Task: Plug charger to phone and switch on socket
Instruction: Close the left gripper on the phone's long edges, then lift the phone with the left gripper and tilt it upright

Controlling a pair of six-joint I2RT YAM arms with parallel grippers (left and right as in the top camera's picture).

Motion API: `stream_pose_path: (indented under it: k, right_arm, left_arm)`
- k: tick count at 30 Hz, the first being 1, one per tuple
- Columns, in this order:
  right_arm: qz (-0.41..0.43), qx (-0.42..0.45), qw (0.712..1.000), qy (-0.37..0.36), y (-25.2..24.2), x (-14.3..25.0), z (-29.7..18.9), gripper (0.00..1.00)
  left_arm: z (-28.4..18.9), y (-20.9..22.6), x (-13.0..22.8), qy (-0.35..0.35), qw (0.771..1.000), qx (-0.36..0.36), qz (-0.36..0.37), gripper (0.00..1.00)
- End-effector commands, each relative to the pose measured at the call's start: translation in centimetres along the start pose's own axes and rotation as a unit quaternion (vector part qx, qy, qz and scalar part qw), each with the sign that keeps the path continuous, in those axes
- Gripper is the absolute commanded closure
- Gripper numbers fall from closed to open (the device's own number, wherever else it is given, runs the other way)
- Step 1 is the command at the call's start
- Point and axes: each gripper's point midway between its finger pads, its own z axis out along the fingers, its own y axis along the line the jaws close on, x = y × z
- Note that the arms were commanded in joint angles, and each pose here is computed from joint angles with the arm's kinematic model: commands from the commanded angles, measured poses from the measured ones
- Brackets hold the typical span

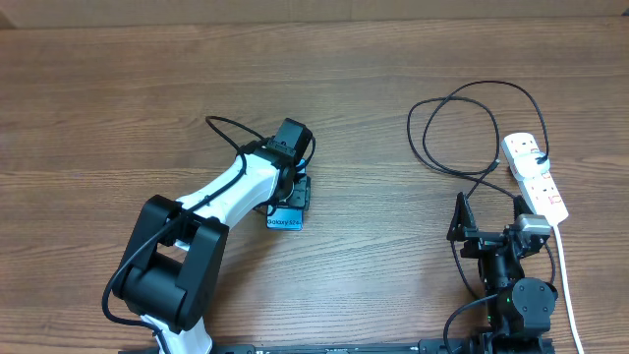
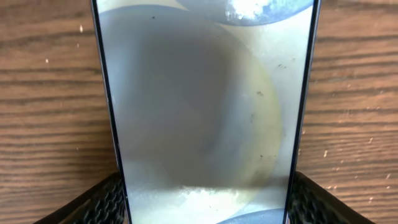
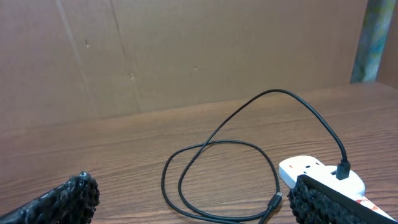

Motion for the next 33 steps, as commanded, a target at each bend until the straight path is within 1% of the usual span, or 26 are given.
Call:
stream_pose_path:
  k: [1,2,6,8,11,14,15,18,24,33]
  right_arm:
    - [-0.007,-0.002,1.0,0.0,0.0,0.3,0.0,0.0]
    - [-0.007,-0.002,1.0,0.0,0.0,0.3,0.0,0.0]
    - [-0.007,-0.003,1.0,0.0,0.0,0.3,0.0,0.0]
    - [-0.007,-0.003,1.0,0.0,0.0,0.3,0.0,0.0]
    - [-0.007,-0.003,1.0,0.0,0.0,0.3,0.0,0.0]
    - [-0.007,-0.003,1.0,0.0,0.0,0.3,0.0,0.0]
    - [-0.007,-0.003,1.0,0.0,0.0,0.3,0.0,0.0]
    - [-0.007,-0.003,1.0,0.0,0.0,0.3,0.0,0.0]
    - [-0.007,-0.003,1.0,0.001,0.0,0.3,0.0,0.0]
    - [-0.007,-0.003,1.0,0.0,0.0,0.3,0.0,0.0]
  left_arm:
    - [1.4,0.3,0.3,0.015,1.0,-0.001,-0.001,0.35]
    - [1.4,0.3,0.4,0.015,1.0,-0.001,-0.001,0.37]
    - [1.3,0.4,0.7,0.023,1.0,-0.001,-0.002,0.36]
    - [1.3,0.1,0.9,0.028,1.0,0.009,-0.001,0.38]
    - [1.2,-0.5,1.1,0.033,0.999,0.024,-0.003,0.46]
    - [1.1,-1.3,1.2,0.043,0.998,0.052,-0.005,0.49]
    - [1.0,-1.5,1.2,0.044,0.997,0.058,-0.006,0.51]
    - [0.7,-1.7,1.0,0.045,0.997,0.061,-0.006,0.55]
    - [-0.8,-1.7,0.6,0.058,0.997,0.055,-0.006,0.58]
    - [-3.8,-2.4,-1.2,0.054,0.997,0.056,-0.006,0.6]
